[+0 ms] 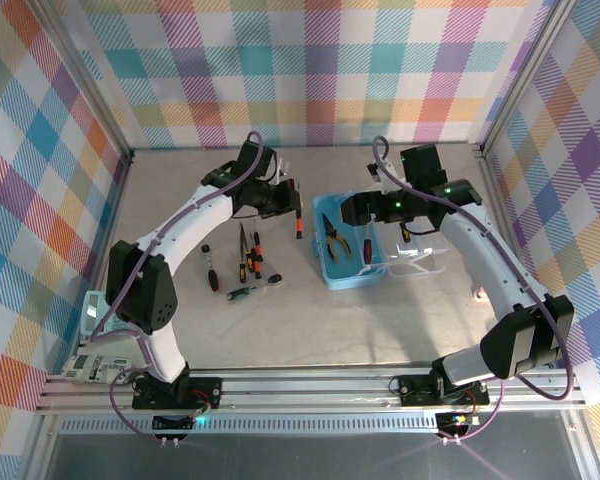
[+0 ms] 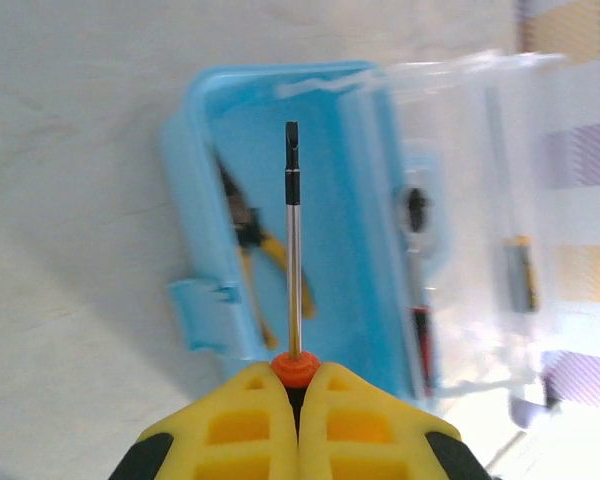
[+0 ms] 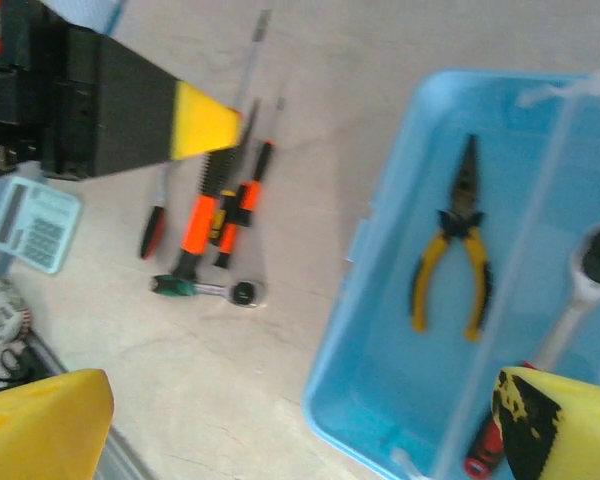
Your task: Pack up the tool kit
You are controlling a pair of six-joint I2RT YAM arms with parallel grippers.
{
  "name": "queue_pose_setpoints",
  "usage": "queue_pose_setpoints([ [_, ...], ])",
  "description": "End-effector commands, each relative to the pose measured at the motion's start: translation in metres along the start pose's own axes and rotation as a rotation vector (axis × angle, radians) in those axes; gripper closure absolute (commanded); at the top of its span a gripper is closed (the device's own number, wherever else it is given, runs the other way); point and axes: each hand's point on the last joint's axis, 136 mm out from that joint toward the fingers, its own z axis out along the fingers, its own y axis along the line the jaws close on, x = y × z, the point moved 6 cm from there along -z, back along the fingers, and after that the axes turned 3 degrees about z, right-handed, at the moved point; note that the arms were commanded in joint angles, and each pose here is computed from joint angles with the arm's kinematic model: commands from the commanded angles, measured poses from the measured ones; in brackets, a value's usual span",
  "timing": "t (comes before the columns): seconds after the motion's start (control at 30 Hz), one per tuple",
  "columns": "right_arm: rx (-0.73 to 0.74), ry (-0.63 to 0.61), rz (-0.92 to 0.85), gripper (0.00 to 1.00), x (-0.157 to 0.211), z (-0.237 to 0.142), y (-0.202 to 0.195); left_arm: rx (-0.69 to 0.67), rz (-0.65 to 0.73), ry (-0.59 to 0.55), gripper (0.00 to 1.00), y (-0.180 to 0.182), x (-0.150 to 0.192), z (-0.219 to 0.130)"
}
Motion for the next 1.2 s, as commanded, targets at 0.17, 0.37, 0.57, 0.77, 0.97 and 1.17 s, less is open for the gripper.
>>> queue_pose_setpoints([
  [0.17, -0.185, -0.005, 0.01, 0.27, -0.008, 0.034, 0.038, 0.314, -0.014, -0.021, 1.0, -0.057, 0.004, 0.001],
  [0.37, -0.09, 0.03, 0.003, 0.33, -0.002, 0.054, 0.037, 0.348, -0.005, -0.044, 1.0, -0.068, 0.005, -0.007],
  [0.57, -0.039, 0.037, -0.005, 0.36, 0.0, 0.056, 0.033, 0.352, 0.007, -0.053, 1.0, -0.071, 0.006, -0.015],
  [0.77, -0.022, 0.046, -0.006, 0.44, 0.002, 0.061, 0.032, 0.361, 0.017, -0.064, 1.0, -0.075, 0.006, -0.022],
  [0.97, -0.021, 0.016, -0.013, 0.61, -0.003, 0.057, 0.035, 0.37, 0.029, -0.068, 1.0, -0.078, 0.007, -0.027],
  [1.17, -0.012, -0.009, -0.028, 0.88, -0.006, 0.045, 0.04, 0.34, 0.043, -0.02, 1.0, -0.066, 0.017, -0.016],
])
